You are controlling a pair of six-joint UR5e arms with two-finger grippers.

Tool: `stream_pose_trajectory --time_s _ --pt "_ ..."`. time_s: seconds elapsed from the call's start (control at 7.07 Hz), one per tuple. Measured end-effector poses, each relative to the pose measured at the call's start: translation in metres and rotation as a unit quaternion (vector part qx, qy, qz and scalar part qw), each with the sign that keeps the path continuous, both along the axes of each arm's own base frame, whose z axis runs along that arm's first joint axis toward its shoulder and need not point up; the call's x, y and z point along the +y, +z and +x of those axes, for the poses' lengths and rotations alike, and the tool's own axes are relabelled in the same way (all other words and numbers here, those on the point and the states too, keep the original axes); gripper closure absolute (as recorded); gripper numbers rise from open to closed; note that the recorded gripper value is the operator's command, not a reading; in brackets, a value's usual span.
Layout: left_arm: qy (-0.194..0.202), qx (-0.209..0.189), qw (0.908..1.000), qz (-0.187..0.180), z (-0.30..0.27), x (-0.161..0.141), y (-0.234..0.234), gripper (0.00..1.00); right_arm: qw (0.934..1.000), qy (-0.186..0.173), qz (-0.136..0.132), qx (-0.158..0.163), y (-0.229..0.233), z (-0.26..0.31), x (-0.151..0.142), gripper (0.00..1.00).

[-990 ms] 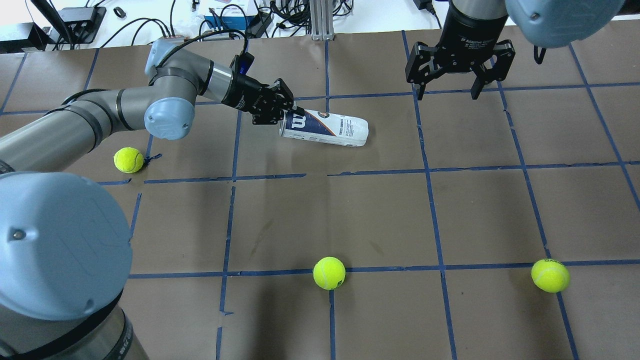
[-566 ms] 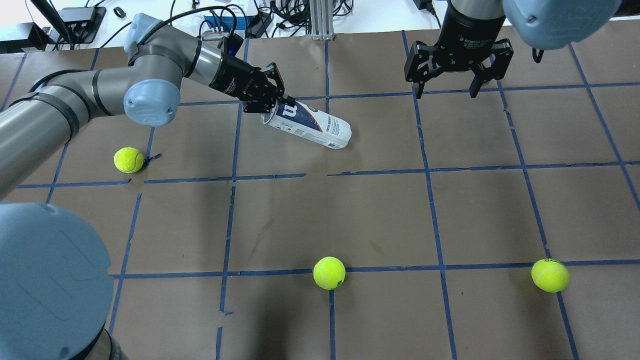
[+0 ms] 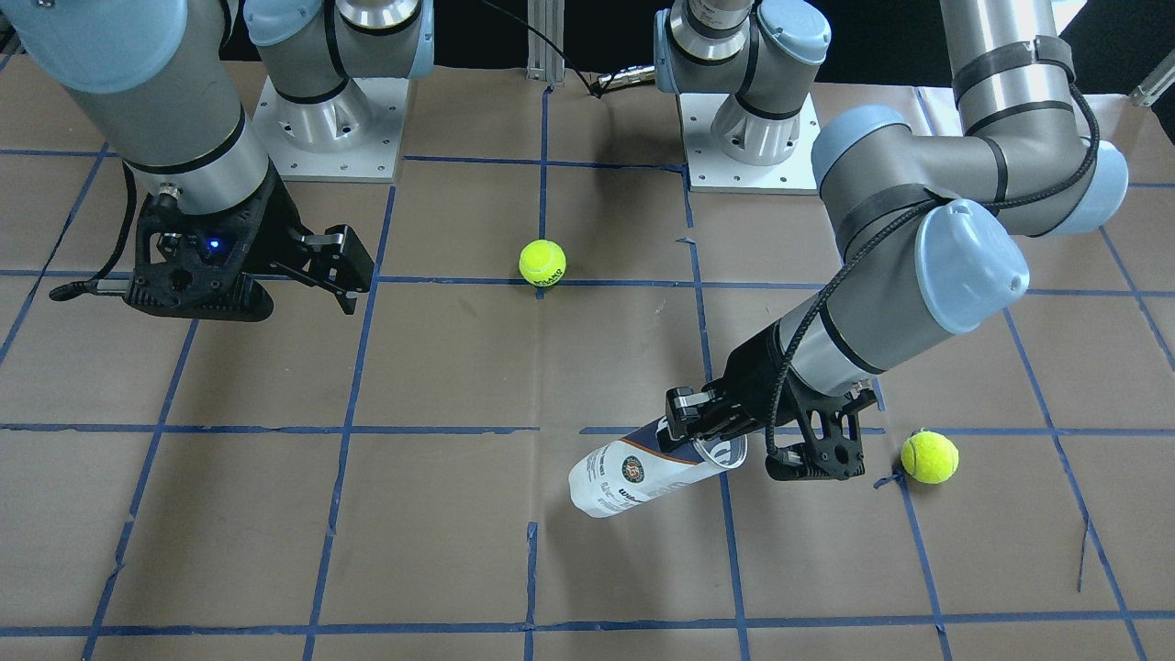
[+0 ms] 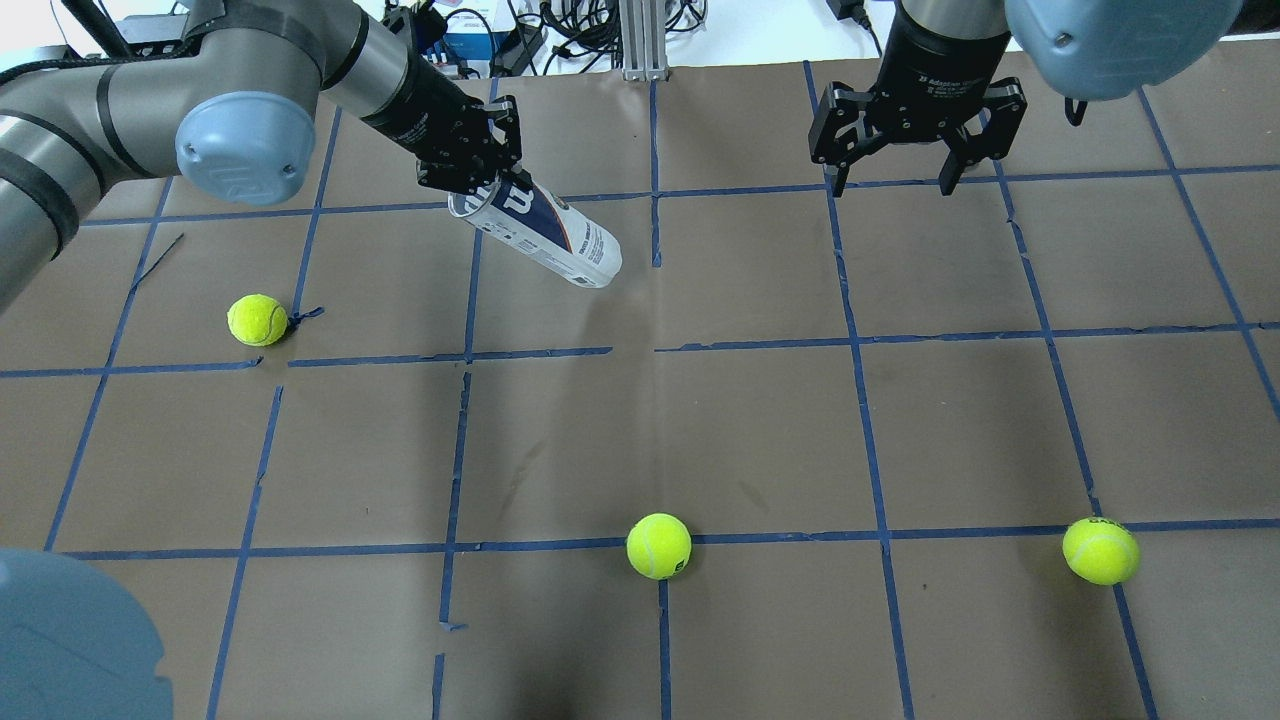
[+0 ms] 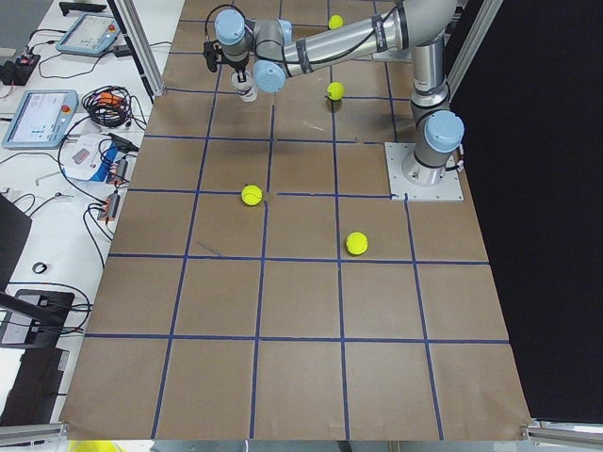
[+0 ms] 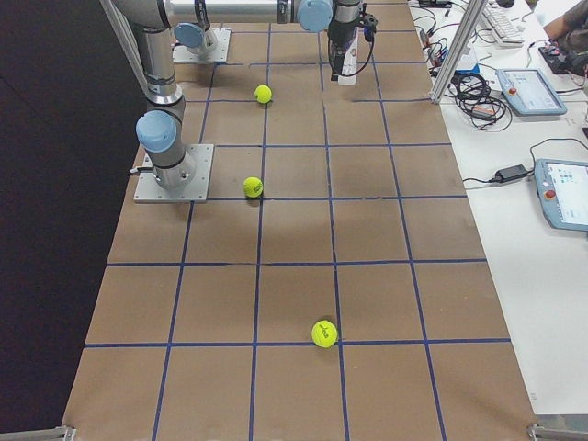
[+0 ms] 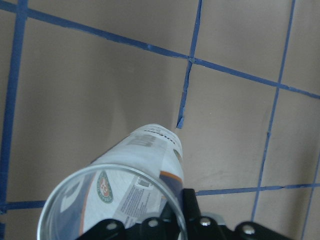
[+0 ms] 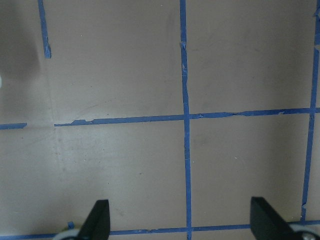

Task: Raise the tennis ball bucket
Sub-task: 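Tilt the can upright with the left gripper, standing it on its base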

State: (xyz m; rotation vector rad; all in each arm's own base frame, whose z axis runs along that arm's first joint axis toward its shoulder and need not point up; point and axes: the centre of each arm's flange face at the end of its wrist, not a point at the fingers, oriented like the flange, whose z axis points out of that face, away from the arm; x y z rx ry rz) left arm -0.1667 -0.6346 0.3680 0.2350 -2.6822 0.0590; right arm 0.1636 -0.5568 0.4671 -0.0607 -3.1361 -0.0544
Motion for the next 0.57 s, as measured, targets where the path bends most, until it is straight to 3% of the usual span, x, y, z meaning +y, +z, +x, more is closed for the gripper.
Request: stream_pose_trajectory --time_s 0.28,0.57 --pt "-0.046 -0.100 0.9936 -0.026 -0.032 0.001 0.013 0.99 1.0000 -0.001 -0.004 0.000 0.004 0.000 0.000 0.00" --pt "-0.128 -0.186 0.9731 -0.048 -0.065 0.002 0.003 0.99 1.0000 -0.002 -0.005 0.000 0.005 0.000 -0.001 0.00"
